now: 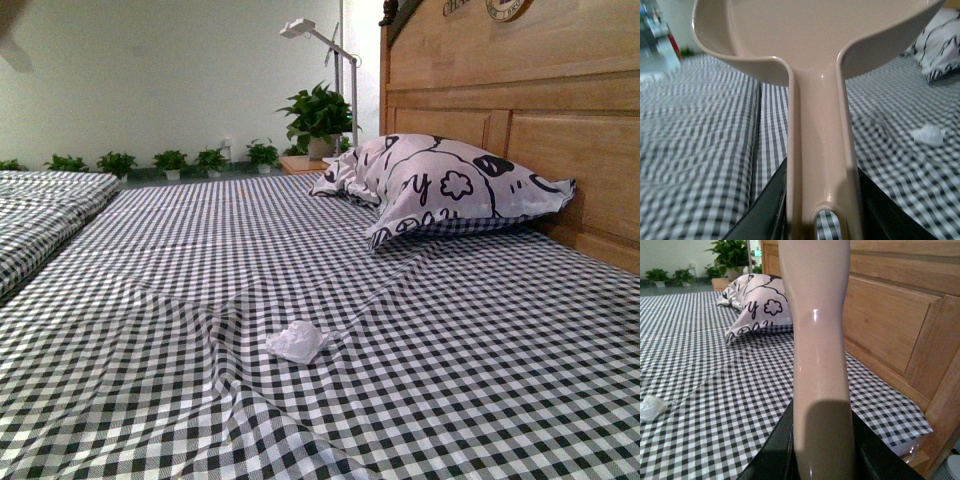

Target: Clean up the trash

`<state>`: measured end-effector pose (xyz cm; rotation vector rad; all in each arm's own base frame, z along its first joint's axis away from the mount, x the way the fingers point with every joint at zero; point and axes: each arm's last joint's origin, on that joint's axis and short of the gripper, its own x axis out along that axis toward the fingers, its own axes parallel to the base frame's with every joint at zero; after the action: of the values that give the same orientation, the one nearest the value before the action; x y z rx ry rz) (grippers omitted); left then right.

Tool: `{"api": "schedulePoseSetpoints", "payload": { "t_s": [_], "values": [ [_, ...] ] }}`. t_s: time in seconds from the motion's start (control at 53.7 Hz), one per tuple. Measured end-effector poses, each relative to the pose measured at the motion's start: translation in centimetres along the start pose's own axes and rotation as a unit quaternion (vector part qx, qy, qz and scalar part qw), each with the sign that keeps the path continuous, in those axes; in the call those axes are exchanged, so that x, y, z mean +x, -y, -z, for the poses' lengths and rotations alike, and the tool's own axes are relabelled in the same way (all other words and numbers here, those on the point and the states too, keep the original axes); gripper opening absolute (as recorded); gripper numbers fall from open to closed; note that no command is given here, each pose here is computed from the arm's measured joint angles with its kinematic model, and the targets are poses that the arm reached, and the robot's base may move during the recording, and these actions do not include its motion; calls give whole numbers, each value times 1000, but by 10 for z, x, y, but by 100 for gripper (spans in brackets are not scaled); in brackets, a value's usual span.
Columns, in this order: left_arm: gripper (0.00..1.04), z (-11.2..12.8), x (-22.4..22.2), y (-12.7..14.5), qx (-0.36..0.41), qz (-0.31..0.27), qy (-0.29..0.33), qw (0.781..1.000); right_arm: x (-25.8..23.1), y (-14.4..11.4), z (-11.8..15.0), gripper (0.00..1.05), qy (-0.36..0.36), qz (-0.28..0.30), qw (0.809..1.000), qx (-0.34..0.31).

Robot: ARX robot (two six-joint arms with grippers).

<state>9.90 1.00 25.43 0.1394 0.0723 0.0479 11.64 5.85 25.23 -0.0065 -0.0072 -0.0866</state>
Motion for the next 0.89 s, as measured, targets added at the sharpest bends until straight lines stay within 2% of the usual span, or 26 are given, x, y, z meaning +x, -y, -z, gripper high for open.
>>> {"api": "schedulePoseSetpoints", "payload": {
  "t_s": [0.037, 0.13, 0.335, 0.428, 0.689, 0.894],
  "values": [
    [28, 2, 0, -2, -5, 2, -37, 999, 0, 0, 0, 20, 0, 0, 1000, 0],
    [27, 9, 3, -4, 0, 23, -72, 997, 0, 0, 0, 20, 0, -1, 1000, 0],
    [27, 6, 38, -5, 96, 108, -43, 989, 0, 0, 0, 20, 0, 0, 1000, 0],
    [27, 8, 69, -4, 150, 155, -53, 975, 0, 0, 0, 20, 0, 0, 1000, 0],
    [27, 16, 123, 1, 189, 235, -80, 950, 0, 0, 0, 20, 0, 0, 1000, 0],
    [27, 46, 145, 18, 254, 317, -105, 908, 0, 0, 0, 20, 0, 0, 1000, 0]
  ]
}}
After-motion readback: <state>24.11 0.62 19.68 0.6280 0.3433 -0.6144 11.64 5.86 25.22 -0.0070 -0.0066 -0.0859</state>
